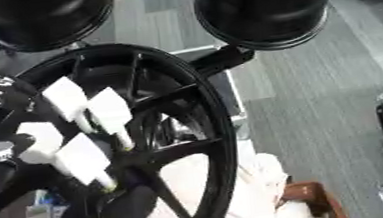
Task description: Pull the pin out of the wheel hub.
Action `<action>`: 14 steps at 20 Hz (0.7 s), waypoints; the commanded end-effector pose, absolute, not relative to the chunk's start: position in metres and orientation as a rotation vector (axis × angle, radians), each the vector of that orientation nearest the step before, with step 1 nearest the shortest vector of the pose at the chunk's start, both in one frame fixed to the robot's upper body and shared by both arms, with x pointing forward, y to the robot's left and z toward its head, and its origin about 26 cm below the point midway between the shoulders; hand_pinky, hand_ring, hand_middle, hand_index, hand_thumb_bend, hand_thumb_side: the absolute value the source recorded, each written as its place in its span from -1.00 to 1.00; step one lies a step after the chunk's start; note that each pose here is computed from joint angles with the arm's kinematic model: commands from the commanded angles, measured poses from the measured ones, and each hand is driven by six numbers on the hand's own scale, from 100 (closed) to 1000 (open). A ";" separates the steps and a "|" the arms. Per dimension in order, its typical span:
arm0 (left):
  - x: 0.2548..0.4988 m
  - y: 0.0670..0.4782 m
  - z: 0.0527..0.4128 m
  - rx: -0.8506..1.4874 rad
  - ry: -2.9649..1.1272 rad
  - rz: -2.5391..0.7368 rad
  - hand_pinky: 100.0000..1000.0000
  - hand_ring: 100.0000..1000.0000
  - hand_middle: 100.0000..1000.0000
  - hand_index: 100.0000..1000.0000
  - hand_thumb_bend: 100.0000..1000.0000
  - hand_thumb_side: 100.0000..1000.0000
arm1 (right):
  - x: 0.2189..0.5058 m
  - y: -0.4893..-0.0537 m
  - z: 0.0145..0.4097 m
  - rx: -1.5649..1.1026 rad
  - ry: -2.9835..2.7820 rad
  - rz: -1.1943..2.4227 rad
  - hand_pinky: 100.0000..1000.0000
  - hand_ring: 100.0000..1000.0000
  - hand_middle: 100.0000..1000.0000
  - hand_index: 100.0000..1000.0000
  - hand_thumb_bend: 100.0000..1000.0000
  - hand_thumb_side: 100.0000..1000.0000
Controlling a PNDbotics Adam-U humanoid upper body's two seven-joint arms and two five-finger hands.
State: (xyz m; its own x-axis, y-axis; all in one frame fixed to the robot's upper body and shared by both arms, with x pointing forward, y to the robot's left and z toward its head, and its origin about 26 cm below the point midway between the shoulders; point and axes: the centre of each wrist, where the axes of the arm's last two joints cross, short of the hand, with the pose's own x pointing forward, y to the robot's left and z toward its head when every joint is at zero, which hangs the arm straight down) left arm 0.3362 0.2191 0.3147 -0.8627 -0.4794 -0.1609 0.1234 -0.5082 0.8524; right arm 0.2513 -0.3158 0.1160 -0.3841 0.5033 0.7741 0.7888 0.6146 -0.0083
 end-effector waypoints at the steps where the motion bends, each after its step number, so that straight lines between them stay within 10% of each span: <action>1: 0.335 0.221 0.321 0.581 -1.289 -2.420 0.64 0.62 0.42 0.76 -1.00 1.00 | 0.251 -0.317 0.122 -1.012 -2.085 -0.479 0.59 0.51 0.26 0.55 -0.99 -0.56; 14: 0.340 0.221 0.320 0.609 -1.255 -2.471 0.66 0.65 0.45 0.80 -1.00 1.00 | 0.252 -0.317 0.122 -1.005 -2.086 -0.495 0.59 0.50 0.25 0.55 -1.00 -0.56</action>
